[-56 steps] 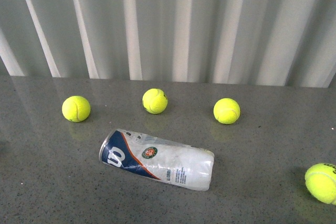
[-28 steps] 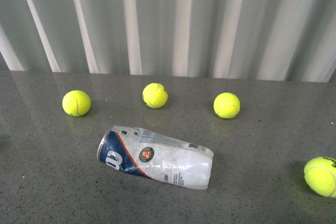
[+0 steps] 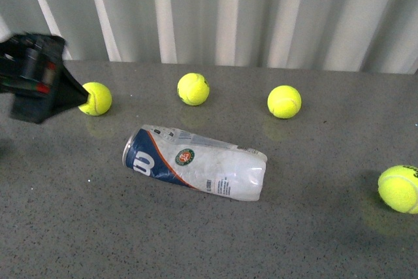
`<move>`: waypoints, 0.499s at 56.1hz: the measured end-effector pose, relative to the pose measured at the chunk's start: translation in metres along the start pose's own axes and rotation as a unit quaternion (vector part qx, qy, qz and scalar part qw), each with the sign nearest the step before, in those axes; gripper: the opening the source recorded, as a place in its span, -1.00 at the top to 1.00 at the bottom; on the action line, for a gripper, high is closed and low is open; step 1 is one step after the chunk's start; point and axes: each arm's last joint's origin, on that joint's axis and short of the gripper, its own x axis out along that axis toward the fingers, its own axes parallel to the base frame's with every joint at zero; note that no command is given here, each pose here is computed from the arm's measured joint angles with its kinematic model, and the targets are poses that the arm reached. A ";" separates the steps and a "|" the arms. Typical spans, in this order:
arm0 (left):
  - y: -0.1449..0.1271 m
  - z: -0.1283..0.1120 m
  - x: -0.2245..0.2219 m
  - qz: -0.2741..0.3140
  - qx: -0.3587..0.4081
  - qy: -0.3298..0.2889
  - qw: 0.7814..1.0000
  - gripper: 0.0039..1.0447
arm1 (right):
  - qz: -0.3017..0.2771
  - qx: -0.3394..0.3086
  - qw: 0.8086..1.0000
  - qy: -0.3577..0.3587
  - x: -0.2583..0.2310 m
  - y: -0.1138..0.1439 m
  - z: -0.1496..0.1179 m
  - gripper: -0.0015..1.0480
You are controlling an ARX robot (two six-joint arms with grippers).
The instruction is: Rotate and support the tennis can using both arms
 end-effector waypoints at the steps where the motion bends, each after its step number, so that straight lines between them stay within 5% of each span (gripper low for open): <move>1: -0.002 -0.001 0.010 -0.013 0.001 0.011 1.000 -0.87 | 0.000 0.000 1.000 0.000 0.000 0.000 0.000 -0.86; 10: -0.005 -0.002 0.046 -0.071 0.012 0.031 0.997 -0.87 | 0.000 0.000 1.000 0.000 0.000 0.000 0.000 -0.86; 28: -0.001 -0.029 0.108 -0.051 0.017 0.049 0.997 -0.87 | 0.000 0.000 1.000 0.000 0.000 0.000 0.000 -0.86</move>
